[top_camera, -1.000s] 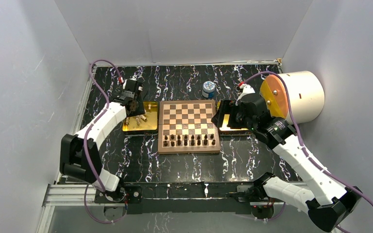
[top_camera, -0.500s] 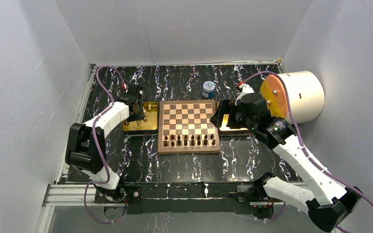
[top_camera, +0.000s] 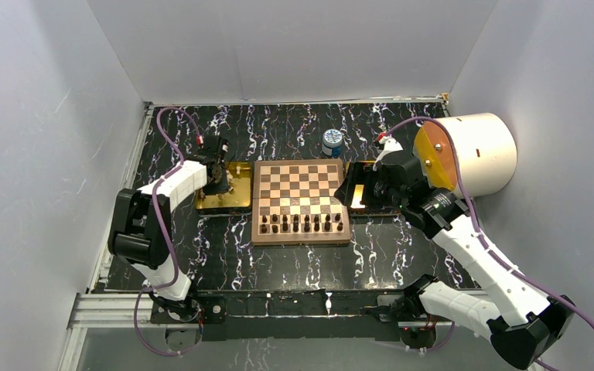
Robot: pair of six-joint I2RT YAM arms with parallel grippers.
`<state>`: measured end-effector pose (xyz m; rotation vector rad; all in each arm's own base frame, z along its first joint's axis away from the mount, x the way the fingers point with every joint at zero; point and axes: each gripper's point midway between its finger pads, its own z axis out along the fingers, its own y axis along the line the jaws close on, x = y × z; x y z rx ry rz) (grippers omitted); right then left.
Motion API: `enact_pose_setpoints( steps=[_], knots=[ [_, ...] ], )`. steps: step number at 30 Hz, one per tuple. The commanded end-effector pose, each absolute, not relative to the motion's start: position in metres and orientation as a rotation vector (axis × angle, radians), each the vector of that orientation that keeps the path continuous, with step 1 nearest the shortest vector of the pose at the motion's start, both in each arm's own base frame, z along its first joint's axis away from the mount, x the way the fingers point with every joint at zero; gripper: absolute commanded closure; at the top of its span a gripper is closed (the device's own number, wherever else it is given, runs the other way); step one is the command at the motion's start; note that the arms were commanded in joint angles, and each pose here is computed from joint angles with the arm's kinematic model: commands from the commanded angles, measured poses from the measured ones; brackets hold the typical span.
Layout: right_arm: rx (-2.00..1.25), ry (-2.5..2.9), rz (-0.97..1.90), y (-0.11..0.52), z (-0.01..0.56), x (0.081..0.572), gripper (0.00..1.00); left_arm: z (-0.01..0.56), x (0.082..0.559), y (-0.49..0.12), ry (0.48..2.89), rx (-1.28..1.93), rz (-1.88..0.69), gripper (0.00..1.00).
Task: Set up the chess pieces on the board
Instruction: Pick up the chess piece from the storage box, then place the chess piece on the chessboard.
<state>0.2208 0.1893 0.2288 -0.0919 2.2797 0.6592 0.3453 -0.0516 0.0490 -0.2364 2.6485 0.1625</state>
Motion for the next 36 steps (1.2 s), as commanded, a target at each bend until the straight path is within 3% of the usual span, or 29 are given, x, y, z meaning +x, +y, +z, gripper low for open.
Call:
enact_pose_setpoints(
  steps=[1, 10, 17, 25, 36],
  knots=[
    [-0.082, 2.209, 0.687, 0.193, 0.245, 0.226, 0.02, 0.062, 0.354, -0.049, 2.622, -0.23, 0.165, 0.81],
    [-0.073, 2.219, 0.672, 0.188, 0.238, 0.224, 0.02, 0.094, 0.35, -0.038, 2.601, -0.242, 0.235, 0.91],
    [-0.068, 2.223, 0.689, 0.191, 0.234, 0.223, 0.02, 0.129, 0.353, -0.044, 2.564, -0.208, 0.176, 0.92],
    [-0.071, 2.214, 0.675, 0.19, 0.239, 0.226, 0.02, 0.158, 0.376, -0.084, 2.554, -0.107, 0.009, 0.94],
    [-0.072, 2.226, 0.664, 0.187, 0.239, 0.223, 0.02, 0.157, 0.415, -0.165, 2.535, 0.116, 0.004, 0.93]
  ],
)
